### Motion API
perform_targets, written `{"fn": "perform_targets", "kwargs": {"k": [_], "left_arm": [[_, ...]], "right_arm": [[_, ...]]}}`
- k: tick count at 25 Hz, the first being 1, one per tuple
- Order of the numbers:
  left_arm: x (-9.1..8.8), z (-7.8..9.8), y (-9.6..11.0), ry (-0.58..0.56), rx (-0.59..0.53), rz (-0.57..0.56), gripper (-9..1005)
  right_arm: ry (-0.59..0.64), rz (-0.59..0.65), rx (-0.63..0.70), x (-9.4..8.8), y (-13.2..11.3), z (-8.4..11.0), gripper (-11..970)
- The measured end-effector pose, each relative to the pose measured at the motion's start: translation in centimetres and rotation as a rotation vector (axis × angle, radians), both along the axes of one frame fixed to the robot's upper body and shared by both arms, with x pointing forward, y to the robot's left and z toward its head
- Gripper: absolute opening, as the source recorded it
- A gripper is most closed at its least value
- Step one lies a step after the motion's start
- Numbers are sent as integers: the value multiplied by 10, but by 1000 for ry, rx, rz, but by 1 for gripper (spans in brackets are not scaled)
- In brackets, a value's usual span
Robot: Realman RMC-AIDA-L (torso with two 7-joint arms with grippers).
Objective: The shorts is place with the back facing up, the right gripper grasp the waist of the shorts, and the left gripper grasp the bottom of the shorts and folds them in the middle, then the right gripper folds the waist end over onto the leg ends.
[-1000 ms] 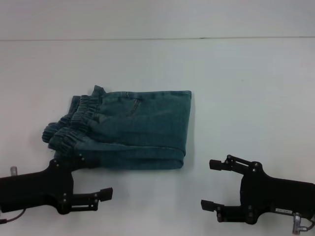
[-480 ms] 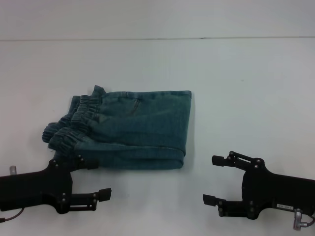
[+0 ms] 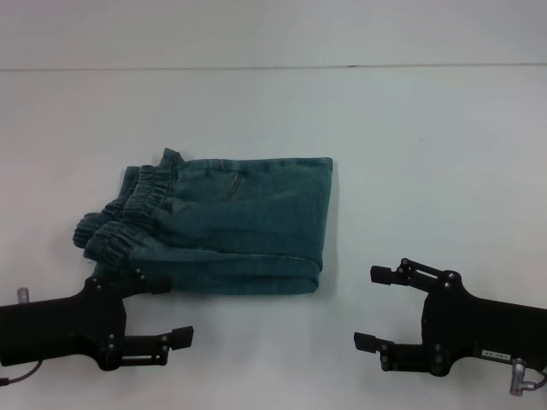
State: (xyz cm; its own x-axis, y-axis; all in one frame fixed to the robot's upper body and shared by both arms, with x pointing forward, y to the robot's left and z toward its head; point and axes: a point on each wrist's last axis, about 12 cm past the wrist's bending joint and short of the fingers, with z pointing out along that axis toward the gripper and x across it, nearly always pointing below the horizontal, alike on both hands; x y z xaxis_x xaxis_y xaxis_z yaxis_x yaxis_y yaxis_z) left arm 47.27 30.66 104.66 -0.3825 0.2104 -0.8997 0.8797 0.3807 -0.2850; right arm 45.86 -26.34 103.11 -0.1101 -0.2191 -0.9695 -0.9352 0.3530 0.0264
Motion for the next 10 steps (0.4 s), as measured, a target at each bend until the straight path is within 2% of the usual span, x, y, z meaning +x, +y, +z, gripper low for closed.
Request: {"fn": "perform_targets", "kwargs": {"k": [10], "left_arm": [[1,0,0,0,4,1,899]], "right_arm": [[-1,-6,-1,1,1,0,911]]}}
